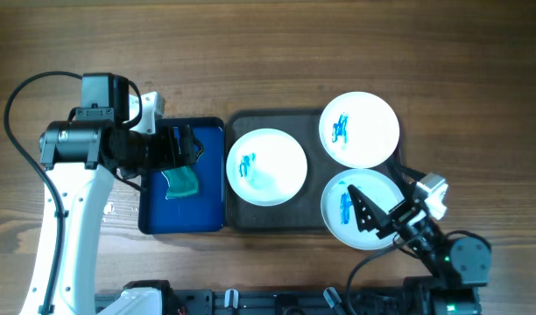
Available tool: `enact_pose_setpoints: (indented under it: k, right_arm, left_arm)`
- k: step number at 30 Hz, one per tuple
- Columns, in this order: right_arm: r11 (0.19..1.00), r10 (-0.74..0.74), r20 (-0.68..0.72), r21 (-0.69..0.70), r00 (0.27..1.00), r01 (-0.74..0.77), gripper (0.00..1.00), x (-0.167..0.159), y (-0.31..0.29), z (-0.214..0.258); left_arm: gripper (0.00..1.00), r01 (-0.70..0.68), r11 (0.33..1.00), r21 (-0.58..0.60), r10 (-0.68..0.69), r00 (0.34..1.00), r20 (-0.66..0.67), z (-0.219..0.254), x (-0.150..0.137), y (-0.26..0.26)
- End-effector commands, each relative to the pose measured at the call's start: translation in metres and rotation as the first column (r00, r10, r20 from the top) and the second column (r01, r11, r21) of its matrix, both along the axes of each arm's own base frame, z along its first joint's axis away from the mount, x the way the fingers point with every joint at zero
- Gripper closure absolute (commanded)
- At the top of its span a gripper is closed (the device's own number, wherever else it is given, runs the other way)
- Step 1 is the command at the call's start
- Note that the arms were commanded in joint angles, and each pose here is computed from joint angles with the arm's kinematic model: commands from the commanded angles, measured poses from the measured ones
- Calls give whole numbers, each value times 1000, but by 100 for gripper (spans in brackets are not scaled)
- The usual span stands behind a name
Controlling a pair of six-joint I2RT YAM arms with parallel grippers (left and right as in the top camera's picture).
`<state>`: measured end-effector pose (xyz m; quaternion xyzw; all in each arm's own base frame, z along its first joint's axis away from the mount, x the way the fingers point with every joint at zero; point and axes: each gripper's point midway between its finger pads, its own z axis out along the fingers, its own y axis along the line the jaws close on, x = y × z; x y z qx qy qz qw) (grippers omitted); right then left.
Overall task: Clean dirty plates on tray and stack at the side
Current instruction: 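Move left gripper to the sponge and right gripper to the center plate rim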
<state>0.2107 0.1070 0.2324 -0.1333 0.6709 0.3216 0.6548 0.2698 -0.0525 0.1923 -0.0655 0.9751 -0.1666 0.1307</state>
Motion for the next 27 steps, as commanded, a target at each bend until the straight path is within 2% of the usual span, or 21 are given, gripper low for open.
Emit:
enact_pose_setpoints:
  k: [1, 2, 5, 8, 9, 11, 12, 15, 17, 21, 23, 27]
  right_arm:
    - [984, 175, 30, -37, 984, -174, 0, -7, 23, 62]
    - [975, 215, 8, -49, 976, -215, 1, -2, 28, 72]
    - [931, 355, -187, -13, 916, -364, 0, 37, 45, 90]
    - [898, 424, -419, 79, 803, -433, 0, 79, 54, 77]
    - [898, 417, -526, 113, 741, -425, 0, 96, 54, 62]
    - [909, 361, -689, 112, 628, -401, 0, 119, 55, 28]
    - [929, 260, -794, 52, 550, -365, 0, 133, 51, -4]
    - [932, 17, -901, -143, 433, -334, 0, 146, 45, -64]
    - [904, -74, -897, -245, 435, -351, 0, 146, 51, -82]
    - [810, -225, -818, -459, 529, -366, 0, 145, 69, -92]
    - [793, -200, -809, -465, 553, -394, 0, 140, 87, -91]
    - [784, -111, -825, -415, 555, -461, 0, 126, 117, -87]
  left_arm:
    - [0, 1, 1000, -21, -1, 1000, 13, 5, 3, -4]
    - [0, 1, 1000, -21, -1, 1000, 13, 5, 3, -4]
    - [0, 2, 1000, -21, -1, 1000, 13, 5, 3, -4]
    - [0, 2, 1000, -21, -1, 1000, 13, 5, 3, -4]
    - [0, 2, 1000, -21, -1, 1000, 13, 5, 3, -4]
    - [0, 2, 1000, -21, -1, 1000, 13, 5, 3, -4]
    - [0, 2, 1000, -21, -1, 1000, 13, 5, 3, -4]
    - [0, 2, 1000, -21, -1, 1000, 14, 5, 3, -4]
    - [0, 2, 1000, -21, -1, 1000, 14, 5, 3, -4]
    - [0, 2, 1000, -20, -2, 1000, 21, 6, 5, -4]
    - [0, 2, 1000, -21, -1, 1000, 21, 6, 5, -4]
    - [0, 2, 1000, -20, -2, 1000, 22, 6, 5, -4]
